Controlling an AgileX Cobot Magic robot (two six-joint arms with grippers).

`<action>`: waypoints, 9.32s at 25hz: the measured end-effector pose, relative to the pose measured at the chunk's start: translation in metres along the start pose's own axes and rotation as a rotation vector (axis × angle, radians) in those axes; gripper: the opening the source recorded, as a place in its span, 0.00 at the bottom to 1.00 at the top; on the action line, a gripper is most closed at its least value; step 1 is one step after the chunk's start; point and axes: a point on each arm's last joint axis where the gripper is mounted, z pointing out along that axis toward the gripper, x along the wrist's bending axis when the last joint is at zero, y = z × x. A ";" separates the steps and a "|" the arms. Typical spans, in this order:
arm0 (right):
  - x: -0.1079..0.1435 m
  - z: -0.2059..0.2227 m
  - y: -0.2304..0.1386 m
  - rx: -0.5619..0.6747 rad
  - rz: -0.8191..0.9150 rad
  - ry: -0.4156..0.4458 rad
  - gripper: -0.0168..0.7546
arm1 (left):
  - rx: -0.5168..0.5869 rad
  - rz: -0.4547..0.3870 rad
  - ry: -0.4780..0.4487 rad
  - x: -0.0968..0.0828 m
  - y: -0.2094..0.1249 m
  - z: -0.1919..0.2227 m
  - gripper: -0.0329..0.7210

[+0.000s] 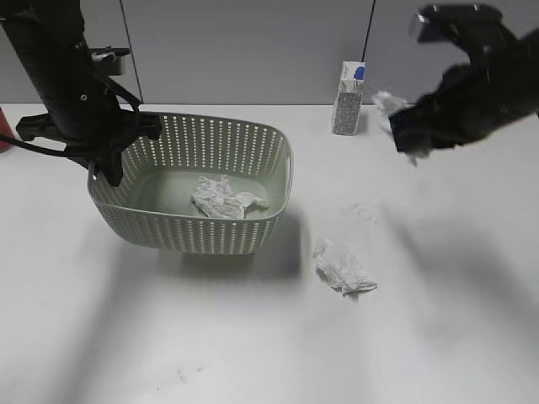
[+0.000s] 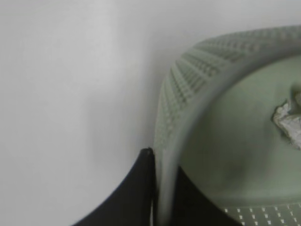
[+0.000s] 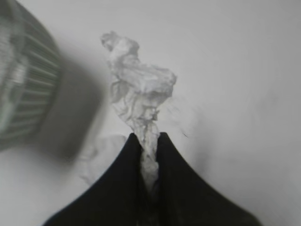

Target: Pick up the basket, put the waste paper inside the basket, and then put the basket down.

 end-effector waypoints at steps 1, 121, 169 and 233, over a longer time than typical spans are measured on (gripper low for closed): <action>0.011 -0.006 0.011 -0.016 -0.024 0.040 0.11 | 0.000 0.000 0.000 0.000 0.000 0.000 0.05; 0.018 0.038 0.025 -0.184 -0.055 -0.024 0.78 | -0.102 -0.017 -0.054 -0.005 0.009 -0.001 0.05; 0.003 -0.145 -0.197 -0.146 0.097 -0.159 0.78 | -0.334 0.020 -0.018 0.103 -0.105 -0.148 0.82; 0.023 -0.206 -0.254 -0.480 0.082 -0.312 0.77 | -1.047 0.064 0.065 0.092 -0.367 -0.116 0.77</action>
